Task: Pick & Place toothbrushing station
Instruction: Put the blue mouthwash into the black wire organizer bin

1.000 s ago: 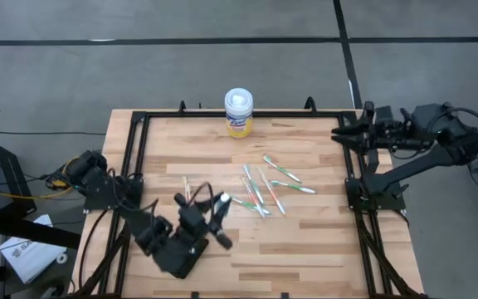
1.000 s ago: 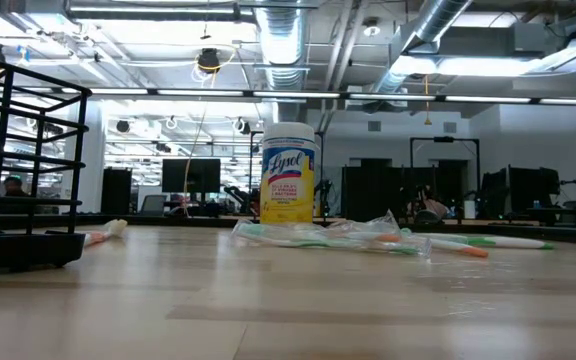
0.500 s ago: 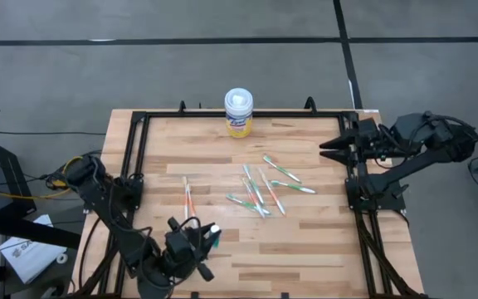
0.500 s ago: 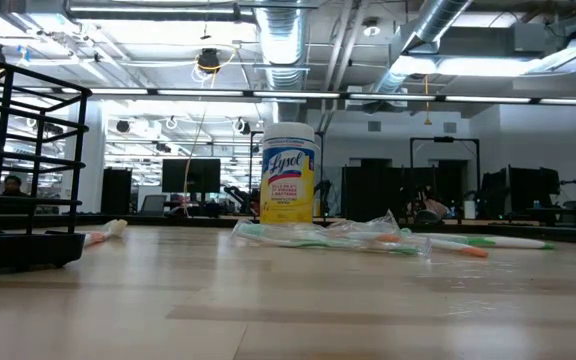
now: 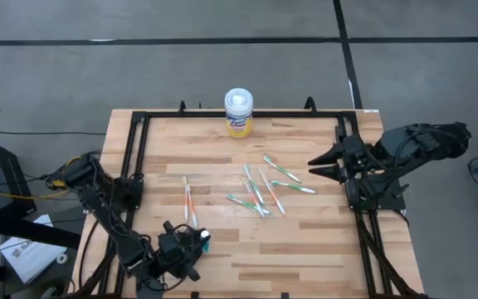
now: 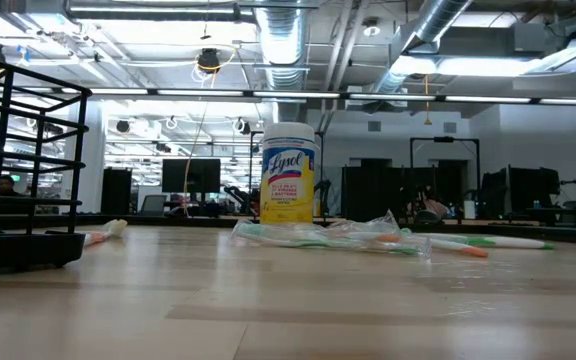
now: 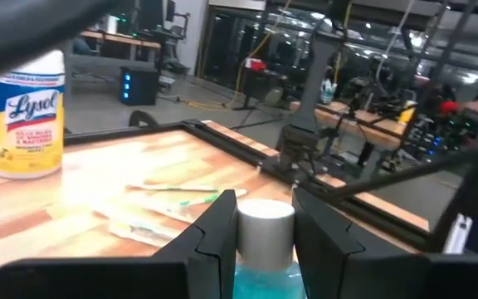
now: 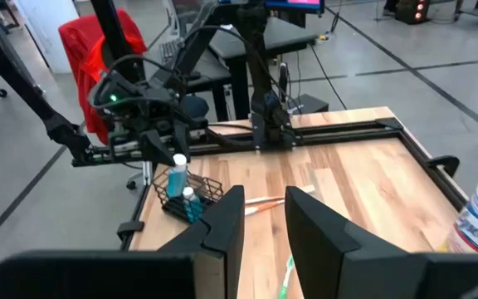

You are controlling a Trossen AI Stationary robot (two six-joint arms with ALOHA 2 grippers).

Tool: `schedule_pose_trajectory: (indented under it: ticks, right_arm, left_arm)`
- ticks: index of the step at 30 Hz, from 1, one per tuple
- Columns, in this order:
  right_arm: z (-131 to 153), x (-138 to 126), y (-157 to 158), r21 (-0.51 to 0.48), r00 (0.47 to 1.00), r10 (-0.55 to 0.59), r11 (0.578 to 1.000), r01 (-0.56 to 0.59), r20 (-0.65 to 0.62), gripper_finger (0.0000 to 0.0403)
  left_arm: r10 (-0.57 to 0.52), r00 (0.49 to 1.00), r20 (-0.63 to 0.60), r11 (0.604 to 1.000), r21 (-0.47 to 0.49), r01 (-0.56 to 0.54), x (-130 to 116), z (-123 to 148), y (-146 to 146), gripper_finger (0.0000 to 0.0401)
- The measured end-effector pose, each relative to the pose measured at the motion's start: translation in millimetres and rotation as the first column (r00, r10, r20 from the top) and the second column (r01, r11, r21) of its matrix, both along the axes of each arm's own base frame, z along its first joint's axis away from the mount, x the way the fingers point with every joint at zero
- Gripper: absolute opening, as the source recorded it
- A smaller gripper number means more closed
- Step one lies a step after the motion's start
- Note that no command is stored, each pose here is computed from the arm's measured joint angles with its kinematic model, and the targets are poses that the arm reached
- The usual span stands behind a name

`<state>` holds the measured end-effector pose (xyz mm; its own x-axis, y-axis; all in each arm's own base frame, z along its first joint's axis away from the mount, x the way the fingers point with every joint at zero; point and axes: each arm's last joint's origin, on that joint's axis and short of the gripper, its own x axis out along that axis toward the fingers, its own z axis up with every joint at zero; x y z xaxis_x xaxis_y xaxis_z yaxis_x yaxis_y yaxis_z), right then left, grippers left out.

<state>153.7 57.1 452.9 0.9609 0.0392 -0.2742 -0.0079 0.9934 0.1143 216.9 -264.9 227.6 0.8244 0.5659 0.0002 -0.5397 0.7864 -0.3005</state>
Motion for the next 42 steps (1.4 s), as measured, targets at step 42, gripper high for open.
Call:
schedule_pose_trajectory:
  ticks: [42]
  right_arm:
    - [-4.6, 27.8, 9.9, -0.008, 1.000, 0.011, 1.000, -0.011, 0.005, 0.0082]
  left_arm:
    - [-0.180, 0.984, -0.016, 0.984, -0.006, 0.180, -63.0, -46.1, 7.1, 0.0080]
